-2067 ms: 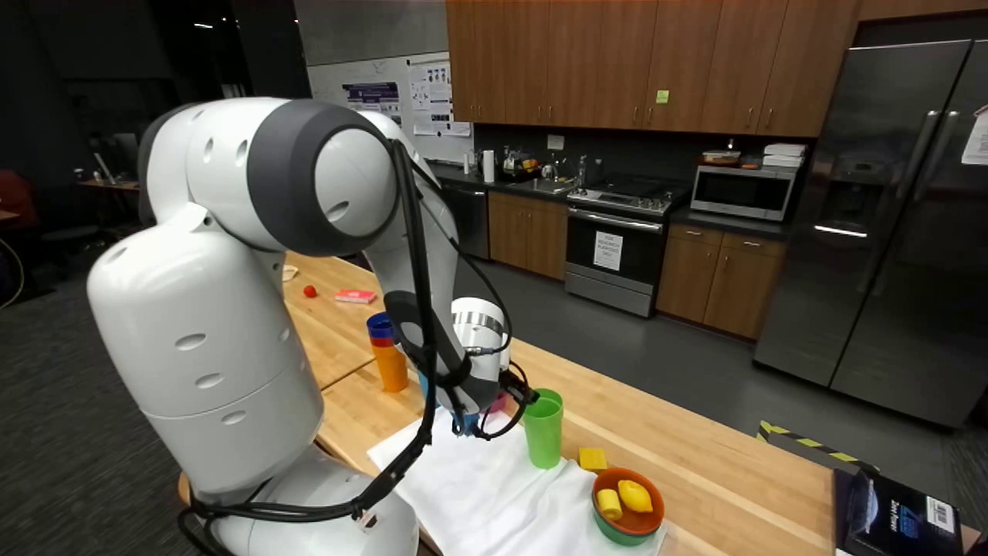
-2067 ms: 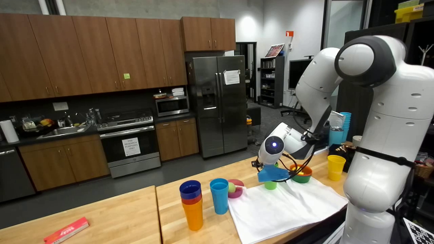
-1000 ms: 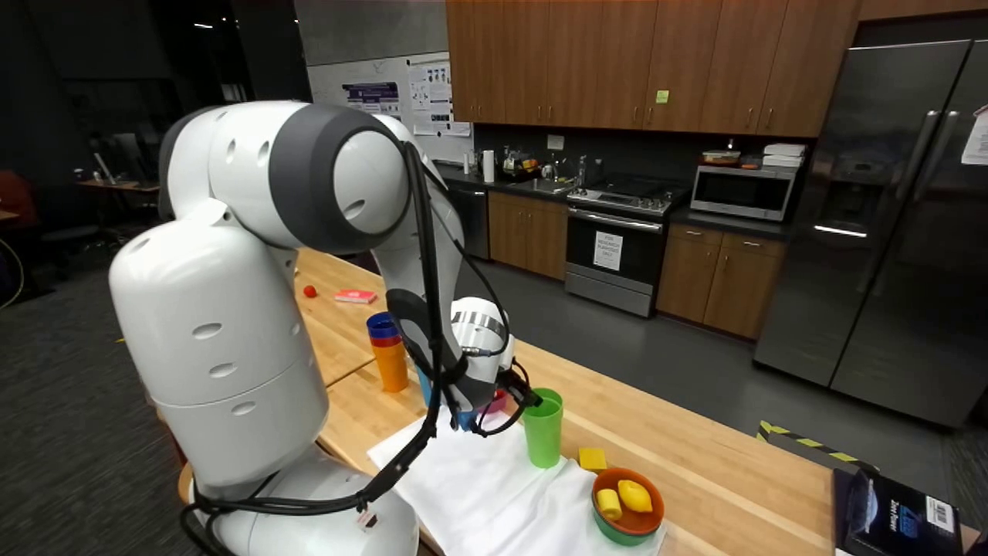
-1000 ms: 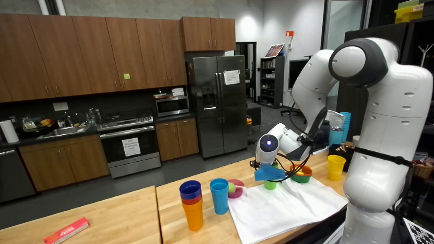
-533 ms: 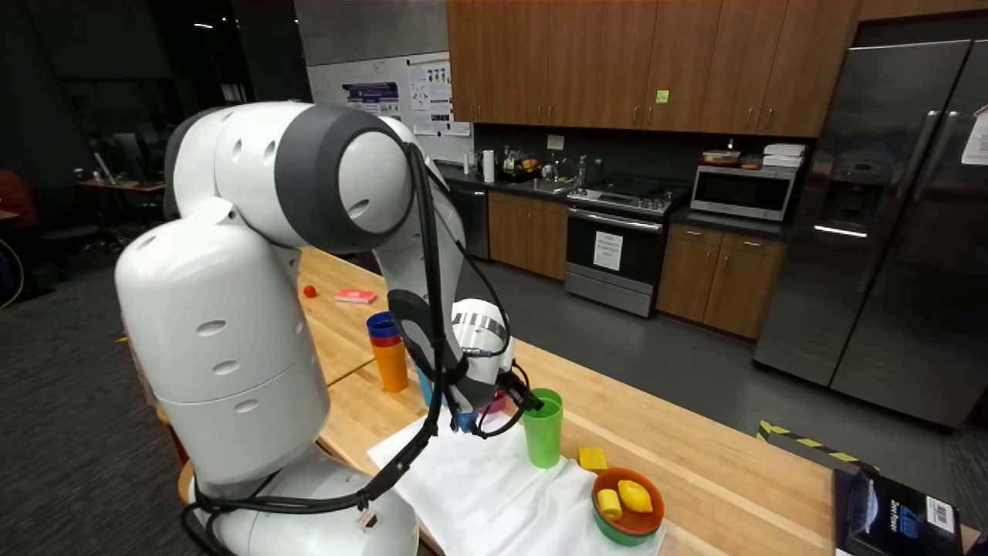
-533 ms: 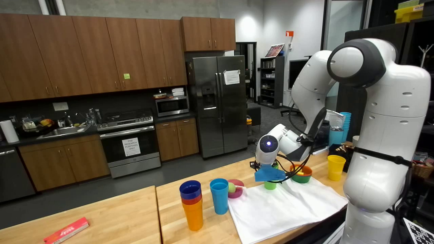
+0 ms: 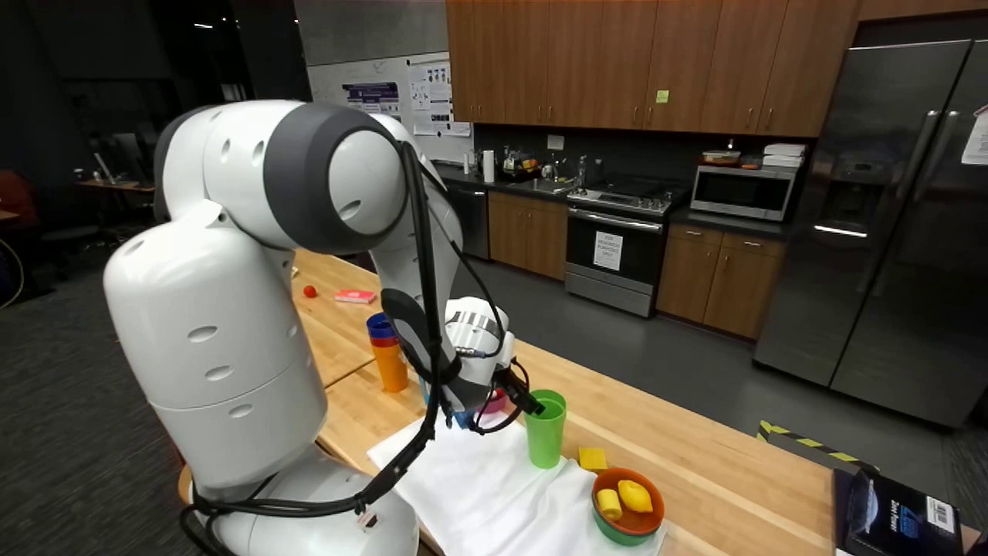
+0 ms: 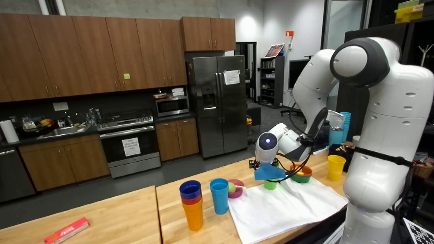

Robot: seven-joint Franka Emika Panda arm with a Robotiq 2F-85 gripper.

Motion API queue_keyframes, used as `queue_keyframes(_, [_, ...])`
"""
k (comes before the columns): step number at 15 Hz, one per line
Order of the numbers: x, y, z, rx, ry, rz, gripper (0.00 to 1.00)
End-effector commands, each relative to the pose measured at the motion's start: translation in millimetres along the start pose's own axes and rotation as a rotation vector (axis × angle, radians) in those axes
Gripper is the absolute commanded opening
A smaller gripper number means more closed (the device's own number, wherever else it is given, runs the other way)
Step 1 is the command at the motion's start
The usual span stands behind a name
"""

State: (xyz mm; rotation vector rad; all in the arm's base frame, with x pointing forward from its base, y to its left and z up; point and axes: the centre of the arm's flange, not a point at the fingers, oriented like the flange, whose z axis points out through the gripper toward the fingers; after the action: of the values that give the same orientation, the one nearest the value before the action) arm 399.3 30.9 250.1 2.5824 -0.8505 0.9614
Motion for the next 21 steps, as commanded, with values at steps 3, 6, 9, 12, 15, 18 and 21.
queue_keyframes(3, [35, 19, -61, 0.081, 0.0, 0.005, 1.0])
queue_keyframes(6, [60, 24, -92, 0.147, -0.017, 0.034, 1.0])
queue_keyframes(9, [86, 29, -124, 0.228, -0.012, 0.079, 1.0])
queue_keyframes(12, [121, 42, -139, 0.245, 0.001, 0.142, 1.0])
queue_keyframes(15, [109, 30, -116, 0.246, 0.01, 0.137, 1.0])
queue_keyframes(18, [107, 33, -116, 0.245, 0.008, 0.141, 1.0])
queue_keyframes(21, [107, 33, -116, 0.244, 0.007, 0.141, 1.0])
